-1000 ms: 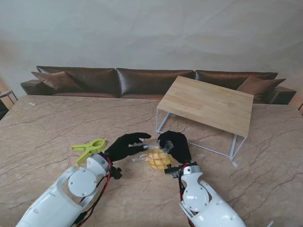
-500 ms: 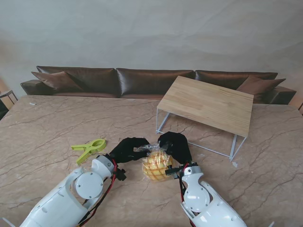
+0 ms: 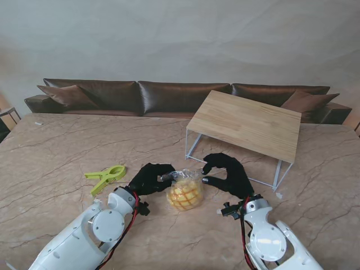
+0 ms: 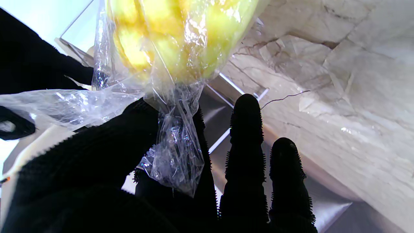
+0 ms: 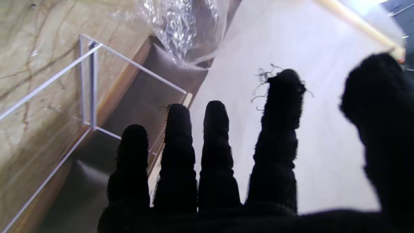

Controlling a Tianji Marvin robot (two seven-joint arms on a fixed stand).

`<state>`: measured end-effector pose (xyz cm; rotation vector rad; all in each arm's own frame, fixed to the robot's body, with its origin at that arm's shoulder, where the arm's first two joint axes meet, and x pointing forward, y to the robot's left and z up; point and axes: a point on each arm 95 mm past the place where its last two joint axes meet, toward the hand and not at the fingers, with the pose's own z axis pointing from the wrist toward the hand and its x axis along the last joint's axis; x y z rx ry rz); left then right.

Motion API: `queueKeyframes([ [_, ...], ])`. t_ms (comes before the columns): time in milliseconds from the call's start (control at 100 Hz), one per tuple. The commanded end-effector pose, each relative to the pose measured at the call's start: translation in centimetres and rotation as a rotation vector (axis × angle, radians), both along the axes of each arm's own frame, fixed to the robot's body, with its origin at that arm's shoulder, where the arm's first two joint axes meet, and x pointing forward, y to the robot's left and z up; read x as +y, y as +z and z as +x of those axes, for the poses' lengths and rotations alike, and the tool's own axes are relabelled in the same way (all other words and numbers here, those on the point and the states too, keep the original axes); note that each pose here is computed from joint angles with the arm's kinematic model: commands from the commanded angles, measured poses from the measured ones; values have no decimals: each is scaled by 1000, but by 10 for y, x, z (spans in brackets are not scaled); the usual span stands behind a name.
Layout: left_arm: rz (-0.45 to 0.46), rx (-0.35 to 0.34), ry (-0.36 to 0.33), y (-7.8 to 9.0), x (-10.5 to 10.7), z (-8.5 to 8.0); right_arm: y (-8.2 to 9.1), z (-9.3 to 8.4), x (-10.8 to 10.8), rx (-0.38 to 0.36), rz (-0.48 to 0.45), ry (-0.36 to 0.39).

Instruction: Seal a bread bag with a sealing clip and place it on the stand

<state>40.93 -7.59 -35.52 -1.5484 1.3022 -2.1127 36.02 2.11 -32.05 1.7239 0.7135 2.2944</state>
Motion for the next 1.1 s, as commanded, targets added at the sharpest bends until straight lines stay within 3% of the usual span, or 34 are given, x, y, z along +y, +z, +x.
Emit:
queueKeyframes([
  [0,-15,-11,-12,3,-6,-7,12,0,12,-10,7,-12],
  [60,1,-36,-14,5,-7,-9,18,1,16,26,-33,-34],
  [230,45,-79,-21,9,-8,-13,19,9,33,121,-133,14],
  [380,59,-89,-27,9,-9,-15,1,18,45,216,-220,91],
  [470,58,-89,-25,9,-8,-15,-12,20,48,251,-256,95],
  [560,56,-91,-22,10,-6,-15,-23,21,44,256,-315,96],
  [690,57,-92,-24,10,-4,-15,-33,23,41,221,-324,56],
  [1000,54,-80,-22,8,0,-12,-41,29,43,145,-159,37],
  [1090,47,-75,-20,8,2,-11,-42,30,42,116,-169,24],
])
